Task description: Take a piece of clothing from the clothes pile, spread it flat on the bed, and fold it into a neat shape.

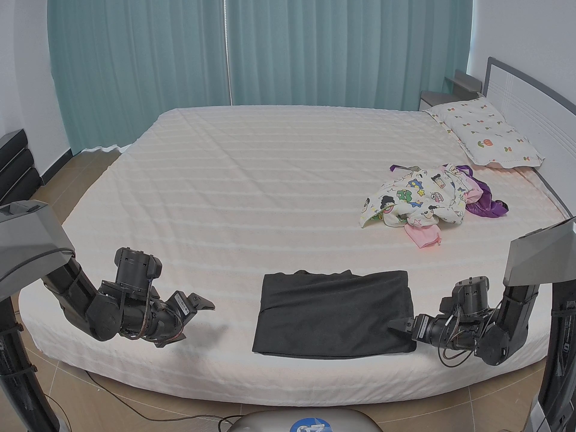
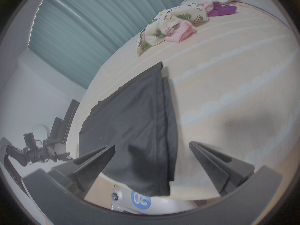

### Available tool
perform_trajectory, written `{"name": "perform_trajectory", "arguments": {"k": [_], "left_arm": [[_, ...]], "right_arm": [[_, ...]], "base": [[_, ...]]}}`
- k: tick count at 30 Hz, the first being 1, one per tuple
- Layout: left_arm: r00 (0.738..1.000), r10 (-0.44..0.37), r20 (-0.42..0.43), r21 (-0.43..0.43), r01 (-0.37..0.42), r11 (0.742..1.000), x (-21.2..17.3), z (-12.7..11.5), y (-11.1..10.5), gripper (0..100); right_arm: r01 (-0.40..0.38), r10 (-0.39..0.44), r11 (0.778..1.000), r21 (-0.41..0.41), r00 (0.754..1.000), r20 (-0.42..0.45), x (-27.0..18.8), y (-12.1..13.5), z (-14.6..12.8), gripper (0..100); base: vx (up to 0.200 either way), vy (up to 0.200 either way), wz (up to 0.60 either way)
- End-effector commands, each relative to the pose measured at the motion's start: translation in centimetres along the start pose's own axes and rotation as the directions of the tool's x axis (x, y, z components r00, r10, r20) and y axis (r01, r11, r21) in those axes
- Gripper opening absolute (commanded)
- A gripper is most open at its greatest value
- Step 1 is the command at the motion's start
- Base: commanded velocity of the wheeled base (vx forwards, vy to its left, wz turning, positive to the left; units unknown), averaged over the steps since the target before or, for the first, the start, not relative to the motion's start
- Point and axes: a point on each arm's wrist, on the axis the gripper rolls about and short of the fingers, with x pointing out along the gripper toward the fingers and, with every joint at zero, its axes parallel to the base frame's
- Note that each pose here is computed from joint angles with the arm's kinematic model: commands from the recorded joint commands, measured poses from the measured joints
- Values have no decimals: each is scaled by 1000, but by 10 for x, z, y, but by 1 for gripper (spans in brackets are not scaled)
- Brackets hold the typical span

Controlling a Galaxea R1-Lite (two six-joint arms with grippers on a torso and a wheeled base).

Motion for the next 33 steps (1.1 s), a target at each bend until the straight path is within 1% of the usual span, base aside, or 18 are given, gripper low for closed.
{"name": "perform_trajectory", "arguments": {"k": [1, 7, 14, 20, 21, 25, 28, 33], "left_arm": [[1000, 3, -2, -1, -3, 1000, 1, 0, 1, 100], [1000, 2, -3, -1, -2, 1000, 1, 0, 1, 100], [1000, 2, -1, 0, -2, 1000, 1, 0, 0, 100], [1000, 2, -3, -1, -2, 1000, 1, 0, 1, 100], [1000, 2, -3, -1, -2, 1000, 1, 0, 1, 100], [1000, 2, -3, -1, -2, 1000, 1, 0, 0, 100], [1000, 3, -4, -1, -3, 1000, 1, 0, 1, 100], [1000, 3, -4, -1, -3, 1000, 1, 0, 1, 100]], "right_arm": [[-4, 4, 1000, -13, 1000, -22, -2, 4, -5, 0], [24, -25, 1000, -10, 998, -49, -9, 0, -12, 0], [52, -56, 998, -47, 995, -78, -19, -7, -22, 0], [42, -45, 998, -52, 997, -59, -18, -7, -20, 0], [39, -42, 998, -51, 998, -54, -16, -6, -19, 100], [2, -3, 999, -44, 1000, -14, -19, -3, -13, 100], [-21, 23, 999, -49, 999, 38, -19, -1, -7, 100], [-22, 26, 999, -38, 995, 95, -13, -5, 8, 100]], "base": [[0, 0, 0], [0, 0, 0], [0, 0, 0], [0, 0, 0], [0, 0, 0], [0, 0, 0], [0, 0, 0], [0, 0, 0]]}}
